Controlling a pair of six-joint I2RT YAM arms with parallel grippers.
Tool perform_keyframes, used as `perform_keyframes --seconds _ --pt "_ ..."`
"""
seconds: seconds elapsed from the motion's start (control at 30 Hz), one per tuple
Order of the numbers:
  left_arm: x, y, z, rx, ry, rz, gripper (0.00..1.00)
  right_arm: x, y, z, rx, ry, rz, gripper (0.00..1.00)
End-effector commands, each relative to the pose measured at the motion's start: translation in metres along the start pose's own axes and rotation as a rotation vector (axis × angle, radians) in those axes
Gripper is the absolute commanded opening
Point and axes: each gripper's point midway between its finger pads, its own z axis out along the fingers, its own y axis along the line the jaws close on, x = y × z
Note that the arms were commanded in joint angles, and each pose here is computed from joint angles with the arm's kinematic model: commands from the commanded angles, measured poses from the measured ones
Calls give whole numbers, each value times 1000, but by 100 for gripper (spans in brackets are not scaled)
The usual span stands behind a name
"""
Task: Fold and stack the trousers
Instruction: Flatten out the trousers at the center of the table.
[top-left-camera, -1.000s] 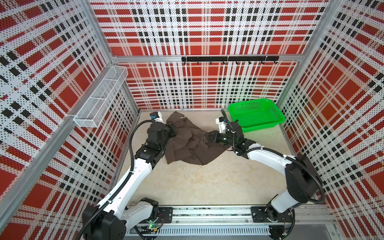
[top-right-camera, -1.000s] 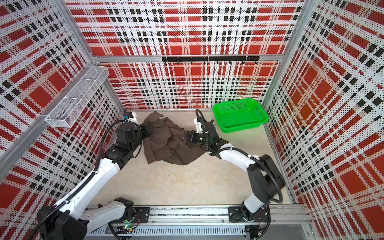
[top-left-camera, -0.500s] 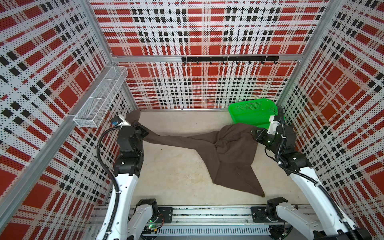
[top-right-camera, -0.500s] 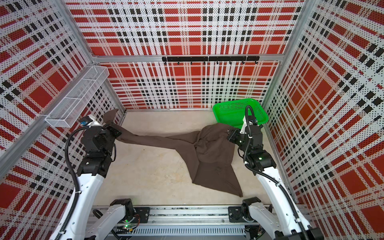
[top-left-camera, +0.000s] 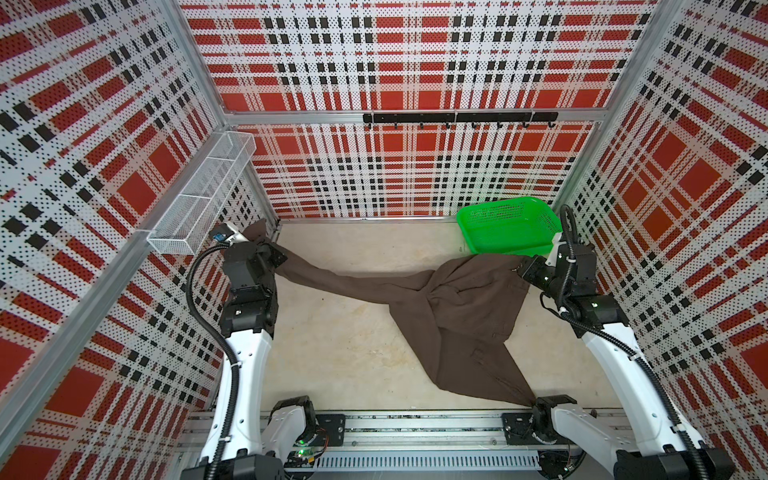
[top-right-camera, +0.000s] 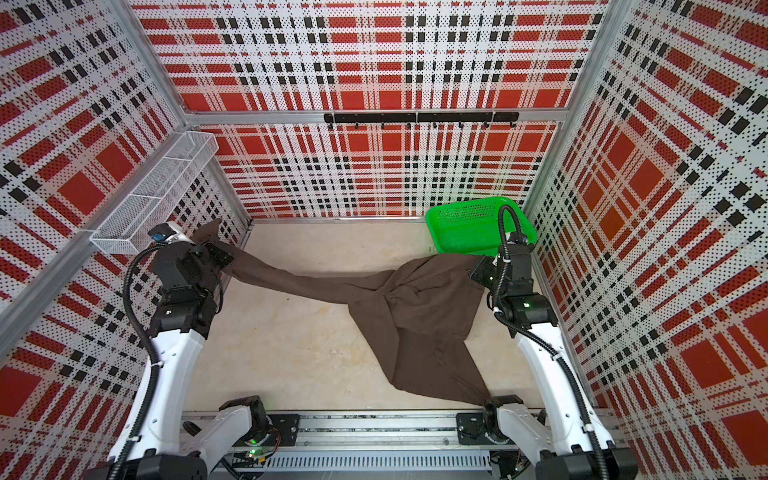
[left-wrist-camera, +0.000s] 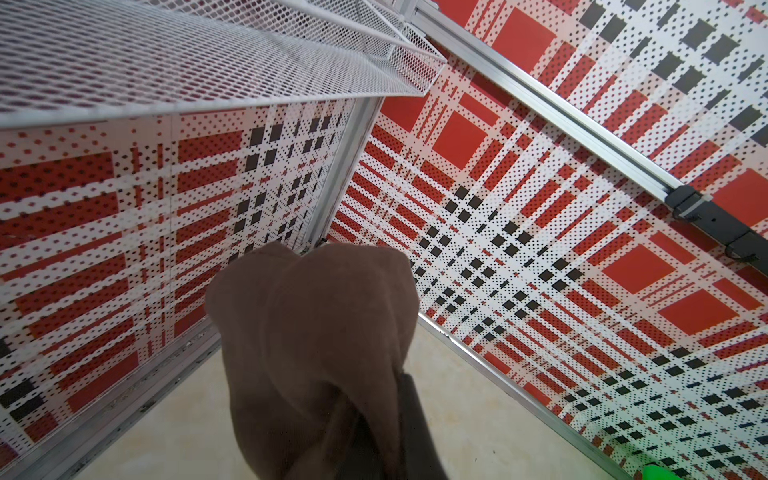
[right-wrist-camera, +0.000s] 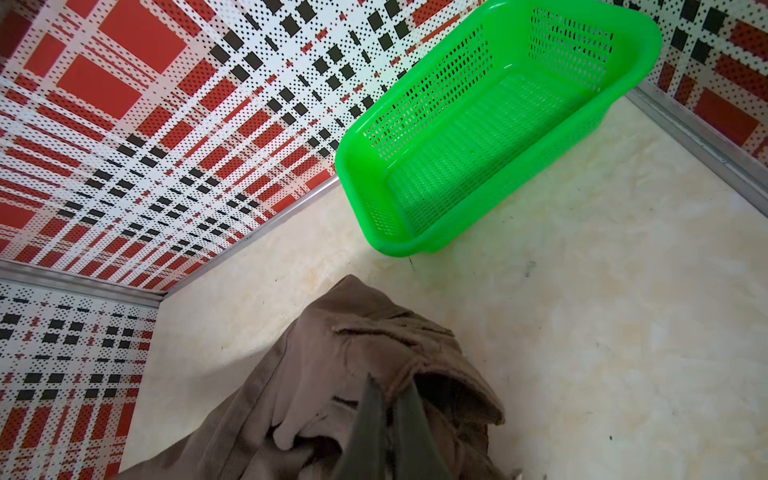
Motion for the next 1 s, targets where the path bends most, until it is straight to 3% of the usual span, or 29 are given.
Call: perform_keyframes --seconds 0.0,0.17,0.33,0.43,0.5,0.7,0.97 --pt "-49 -25 -10 68 -116 16 0 -57 18 -23 -20 -175 -10 0" --pt "-121 -41 -27 71 -250 32 0 -105 71 -59 -192 -252 -28 0" --pt "-190 -44 -54 31 -379 45 0 -141 113 -122 -361 -345 -26 0" --pt "-209 -41 -65 5 -428 47 0 -152 110 -150 -340 -409 -41 0" --pt "-211 -36 -64 -8 -430 49 0 -153 91 -151 -228 -434 -72 0" --pt "-161 -21 -23 5 -283 31 0 -124 14 -93 153 -354 -165 0" --pt "-6 14 34 -20 53 41 0 -58 -71 -32 380 -182 -76 0"
